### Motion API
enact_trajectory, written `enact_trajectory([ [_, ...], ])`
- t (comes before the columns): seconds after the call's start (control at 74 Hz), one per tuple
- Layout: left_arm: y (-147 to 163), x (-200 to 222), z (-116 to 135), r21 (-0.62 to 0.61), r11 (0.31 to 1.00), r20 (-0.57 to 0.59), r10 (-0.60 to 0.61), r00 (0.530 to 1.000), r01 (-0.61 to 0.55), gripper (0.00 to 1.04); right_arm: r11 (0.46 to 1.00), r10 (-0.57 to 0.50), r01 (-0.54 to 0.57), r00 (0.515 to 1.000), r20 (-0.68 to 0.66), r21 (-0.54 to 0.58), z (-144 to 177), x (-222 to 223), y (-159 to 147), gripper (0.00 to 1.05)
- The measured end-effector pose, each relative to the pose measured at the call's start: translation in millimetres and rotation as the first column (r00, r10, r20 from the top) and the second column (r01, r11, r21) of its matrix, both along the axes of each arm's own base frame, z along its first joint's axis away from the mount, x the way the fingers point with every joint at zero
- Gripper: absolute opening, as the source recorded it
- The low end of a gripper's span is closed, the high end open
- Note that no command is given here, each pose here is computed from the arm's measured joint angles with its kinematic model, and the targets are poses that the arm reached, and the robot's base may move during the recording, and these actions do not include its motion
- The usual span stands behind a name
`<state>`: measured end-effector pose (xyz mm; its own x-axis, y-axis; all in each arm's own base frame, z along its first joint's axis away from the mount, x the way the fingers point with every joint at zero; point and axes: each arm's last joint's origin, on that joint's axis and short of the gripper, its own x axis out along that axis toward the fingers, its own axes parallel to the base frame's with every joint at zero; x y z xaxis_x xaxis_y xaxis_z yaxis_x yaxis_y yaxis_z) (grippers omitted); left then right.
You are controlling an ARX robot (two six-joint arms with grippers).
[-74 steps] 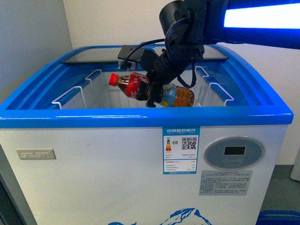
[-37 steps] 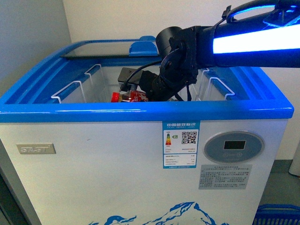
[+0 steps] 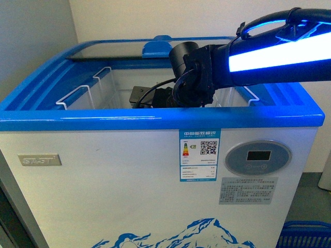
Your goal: Put drink in fridge
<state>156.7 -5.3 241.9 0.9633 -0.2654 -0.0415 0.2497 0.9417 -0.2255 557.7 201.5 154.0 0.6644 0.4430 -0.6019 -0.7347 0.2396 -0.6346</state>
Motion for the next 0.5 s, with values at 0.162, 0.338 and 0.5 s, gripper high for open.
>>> enact_trajectory([
  [0.162, 0, 0, 0, 0.000, 1.000, 0.000, 0.000, 1.000, 0.000, 0.97, 0.999, 0.005, -0.007, 0.998, 0.066, 0.034, 27, -1, 0, 0.99],
  [0.338, 0, 0, 0, 0.000, 1.000, 0.000, 0.000, 1.000, 0.000, 0.97, 0.997, 0.019, -0.026, 0.995, 0.095, 0.067, 52, -9, -1, 0.98],
  [0.5, 0, 0, 0, 0.000, 1.000, 0.000, 0.000, 1.000, 0.000, 0.97, 0.995, 0.011, -0.018, 0.997, 0.076, 0.095, 61, -20, -5, 0.98],
])
